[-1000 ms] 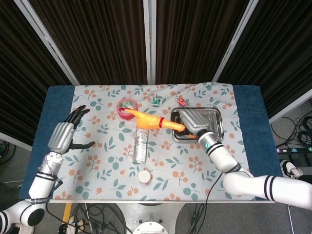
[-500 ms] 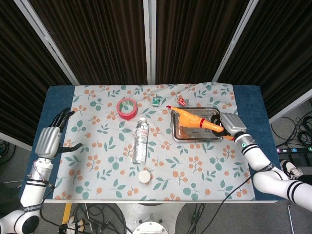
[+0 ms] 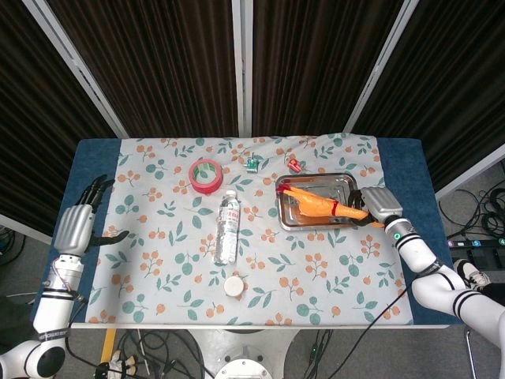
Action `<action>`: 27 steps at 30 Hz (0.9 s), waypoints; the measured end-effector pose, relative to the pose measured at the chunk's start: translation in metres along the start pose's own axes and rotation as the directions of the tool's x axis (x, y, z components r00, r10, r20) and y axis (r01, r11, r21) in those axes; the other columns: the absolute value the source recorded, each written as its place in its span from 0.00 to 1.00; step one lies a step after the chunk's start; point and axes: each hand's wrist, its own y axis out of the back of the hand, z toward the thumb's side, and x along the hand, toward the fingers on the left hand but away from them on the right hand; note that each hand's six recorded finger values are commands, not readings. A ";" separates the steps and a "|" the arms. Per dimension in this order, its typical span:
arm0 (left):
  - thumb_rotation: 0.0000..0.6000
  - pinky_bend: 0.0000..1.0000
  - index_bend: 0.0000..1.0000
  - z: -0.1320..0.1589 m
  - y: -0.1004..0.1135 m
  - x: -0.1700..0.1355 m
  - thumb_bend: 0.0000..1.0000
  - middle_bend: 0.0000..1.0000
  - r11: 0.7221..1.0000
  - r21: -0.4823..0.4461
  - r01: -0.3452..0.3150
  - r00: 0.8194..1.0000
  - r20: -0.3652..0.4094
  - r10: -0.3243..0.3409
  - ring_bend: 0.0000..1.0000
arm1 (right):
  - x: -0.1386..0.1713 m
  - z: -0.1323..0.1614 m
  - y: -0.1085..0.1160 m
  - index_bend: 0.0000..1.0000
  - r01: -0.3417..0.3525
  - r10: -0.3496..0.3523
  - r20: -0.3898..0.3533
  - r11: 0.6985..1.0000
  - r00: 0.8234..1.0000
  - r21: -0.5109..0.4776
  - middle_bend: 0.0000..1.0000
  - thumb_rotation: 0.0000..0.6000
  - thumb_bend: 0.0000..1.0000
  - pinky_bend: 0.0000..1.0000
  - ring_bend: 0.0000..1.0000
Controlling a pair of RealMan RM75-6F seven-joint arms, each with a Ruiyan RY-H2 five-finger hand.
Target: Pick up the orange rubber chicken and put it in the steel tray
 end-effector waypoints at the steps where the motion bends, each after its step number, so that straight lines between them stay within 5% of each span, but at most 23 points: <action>1: 1.00 0.32 0.16 -0.001 0.000 0.000 0.09 0.14 1.000 0.000 0.000 1.000 -0.002 0.000 0.13 | -0.001 -0.002 0.000 0.05 0.003 -0.003 0.004 1.000 1.000 0.007 0.28 1.00 0.02 0.37 0.16; 7: 0.99 0.32 0.16 -0.007 0.005 0.000 0.09 0.14 1.000 0.028 -0.008 1.000 -0.003 0.008 0.13 | 0.000 -0.010 0.006 0.00 0.009 -0.011 0.028 0.997 1.000 0.071 0.17 1.00 0.00 0.28 0.05; 14: 1.00 0.32 0.16 -0.021 0.017 -0.006 0.09 0.14 0.996 0.091 -0.014 1.000 -0.014 0.015 0.13 | 0.019 -0.023 0.023 0.00 0.085 -0.095 0.047 0.981 0.994 0.176 0.17 1.00 0.03 0.27 0.05; 20: 1.00 0.31 0.17 -0.040 0.027 -0.022 0.09 0.15 0.981 0.196 -0.003 0.999 -0.040 0.011 0.13 | 0.069 -0.023 0.040 0.03 0.217 -0.220 0.012 0.967 0.975 0.131 0.27 1.00 0.21 0.31 0.13; 27: 1.00 0.29 0.19 -0.056 0.031 -0.043 0.09 0.15 0.943 0.332 -0.006 0.999 -0.037 0.020 0.13 | 0.161 -0.031 0.042 0.09 0.359 -0.358 -0.036 0.931 0.933 0.062 0.22 1.00 0.27 0.30 0.10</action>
